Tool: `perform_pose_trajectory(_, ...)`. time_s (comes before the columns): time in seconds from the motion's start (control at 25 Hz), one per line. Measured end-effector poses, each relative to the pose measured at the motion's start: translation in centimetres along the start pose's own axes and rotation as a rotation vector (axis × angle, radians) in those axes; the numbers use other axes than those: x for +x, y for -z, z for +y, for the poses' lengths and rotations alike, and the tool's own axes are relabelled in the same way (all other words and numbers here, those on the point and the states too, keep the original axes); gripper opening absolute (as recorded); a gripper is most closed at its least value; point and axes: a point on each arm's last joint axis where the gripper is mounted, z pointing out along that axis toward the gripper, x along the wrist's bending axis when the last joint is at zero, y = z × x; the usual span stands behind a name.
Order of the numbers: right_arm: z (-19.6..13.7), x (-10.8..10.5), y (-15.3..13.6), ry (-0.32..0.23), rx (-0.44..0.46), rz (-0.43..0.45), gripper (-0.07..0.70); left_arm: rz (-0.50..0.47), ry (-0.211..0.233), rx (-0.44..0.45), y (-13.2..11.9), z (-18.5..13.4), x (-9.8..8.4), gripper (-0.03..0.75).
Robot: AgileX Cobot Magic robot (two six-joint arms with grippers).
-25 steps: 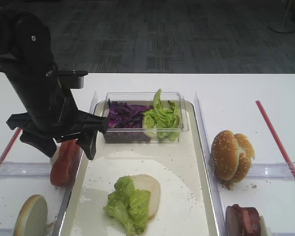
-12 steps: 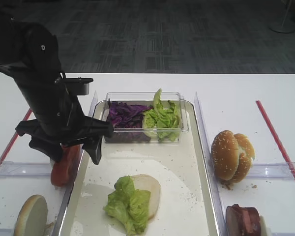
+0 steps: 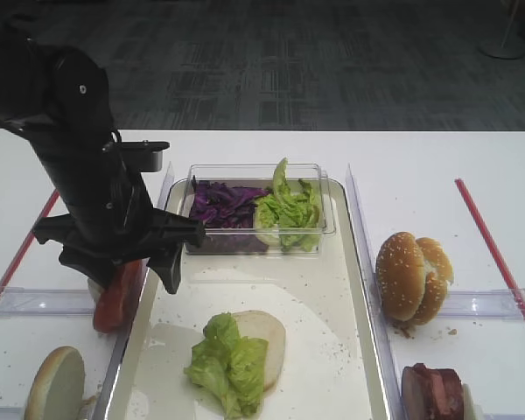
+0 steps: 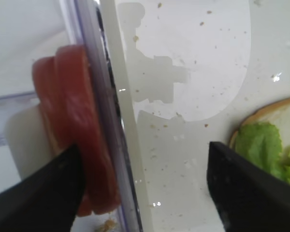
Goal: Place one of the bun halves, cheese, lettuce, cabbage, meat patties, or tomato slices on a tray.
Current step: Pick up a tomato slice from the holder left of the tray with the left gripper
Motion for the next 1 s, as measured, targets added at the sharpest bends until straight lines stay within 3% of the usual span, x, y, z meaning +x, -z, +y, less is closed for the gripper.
perform_pose_trajectory(0.24, 0.00, 0.00, 0.00, 0.000, 0.000, 0.000, 0.364, 0.021, -0.015, -0.002, -0.05, 0.04, 0.18, 0.389)
perform_pose_trajectory(0.56, 0.00, 0.00, 0.00, 0.000, 0.000, 0.000, 0.364, 0.067, -0.046, 0.004, -0.04, 0.01, 0.60, 0.200)
perform_pose_trajectory(1.0, 0.00, 0.00, 0.00, 0.000, 0.000, 0.000, 0.364, 0.070, -0.047, 0.007, -0.10, 0.01, 0.63, 0.067)
